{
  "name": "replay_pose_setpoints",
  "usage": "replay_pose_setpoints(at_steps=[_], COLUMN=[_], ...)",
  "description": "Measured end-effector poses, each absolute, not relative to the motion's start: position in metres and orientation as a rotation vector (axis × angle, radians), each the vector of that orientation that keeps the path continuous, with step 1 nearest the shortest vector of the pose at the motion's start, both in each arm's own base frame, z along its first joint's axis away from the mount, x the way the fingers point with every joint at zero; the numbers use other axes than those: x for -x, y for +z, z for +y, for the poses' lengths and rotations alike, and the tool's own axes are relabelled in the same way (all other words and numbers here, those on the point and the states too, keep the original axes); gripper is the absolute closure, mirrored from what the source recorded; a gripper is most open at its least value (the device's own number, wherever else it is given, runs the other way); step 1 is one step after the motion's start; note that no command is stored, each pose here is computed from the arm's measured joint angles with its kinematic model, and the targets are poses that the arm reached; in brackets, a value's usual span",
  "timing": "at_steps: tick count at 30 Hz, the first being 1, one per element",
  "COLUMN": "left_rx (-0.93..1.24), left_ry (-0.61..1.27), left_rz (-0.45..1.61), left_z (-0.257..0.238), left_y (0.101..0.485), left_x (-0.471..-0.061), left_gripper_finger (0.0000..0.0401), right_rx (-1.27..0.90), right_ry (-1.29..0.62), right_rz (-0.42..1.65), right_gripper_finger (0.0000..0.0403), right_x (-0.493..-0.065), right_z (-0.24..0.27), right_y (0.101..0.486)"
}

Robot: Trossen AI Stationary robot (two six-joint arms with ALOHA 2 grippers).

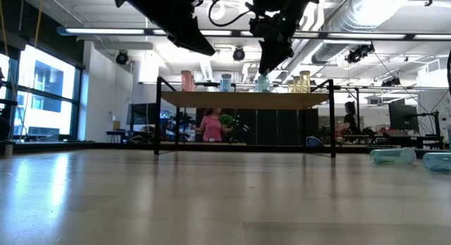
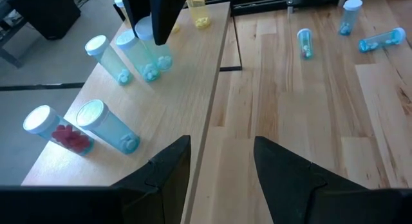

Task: Pick and place medicine bottles onto shelf by color
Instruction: Put the green pill bottle on the shelf aligned with the other green pill bottles

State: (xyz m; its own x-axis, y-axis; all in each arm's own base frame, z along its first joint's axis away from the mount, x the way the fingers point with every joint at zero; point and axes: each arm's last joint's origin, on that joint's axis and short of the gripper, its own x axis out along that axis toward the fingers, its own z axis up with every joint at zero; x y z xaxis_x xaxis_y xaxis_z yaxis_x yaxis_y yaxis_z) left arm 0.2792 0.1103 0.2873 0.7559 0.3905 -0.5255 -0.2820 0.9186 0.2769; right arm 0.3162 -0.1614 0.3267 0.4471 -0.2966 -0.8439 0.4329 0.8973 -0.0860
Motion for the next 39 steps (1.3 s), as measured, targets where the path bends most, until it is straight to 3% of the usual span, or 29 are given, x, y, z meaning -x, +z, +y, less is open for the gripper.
replay_pose_setpoints(at_steps=[9, 22, 28, 39], left_rx=[-0.185, -0.177, -0.177, -0.177], left_ry=[0.369, 0.368, 0.368, 0.368], left_rz=[0.612, 0.610, 0.610, 0.610], left_z=[0.110, 0.110, 0.110, 0.110], left_y=[0.287, 0.287, 0.287, 0.287], left_x=[-0.279, -0.279, -0.279, -0.279], left_gripper_finger=[0.0240, 0.0240, 0.0240, 0.0240], right_rx=[-0.166, -0.075, -0.097, -0.189], right_ry=[-0.415, -0.397, -0.426, -0.384], right_rz=[1.034, 0.876, 0.834, 0.831], right_gripper_finger=[0.0290, 0.0290, 0.0290, 0.0290], right_x=[-0.315, -0.278, -0.273, -0.290], right_z=[-0.146, -0.123, -0.126, -0.143], right_y=[0.330, 0.376, 0.344, 0.322])
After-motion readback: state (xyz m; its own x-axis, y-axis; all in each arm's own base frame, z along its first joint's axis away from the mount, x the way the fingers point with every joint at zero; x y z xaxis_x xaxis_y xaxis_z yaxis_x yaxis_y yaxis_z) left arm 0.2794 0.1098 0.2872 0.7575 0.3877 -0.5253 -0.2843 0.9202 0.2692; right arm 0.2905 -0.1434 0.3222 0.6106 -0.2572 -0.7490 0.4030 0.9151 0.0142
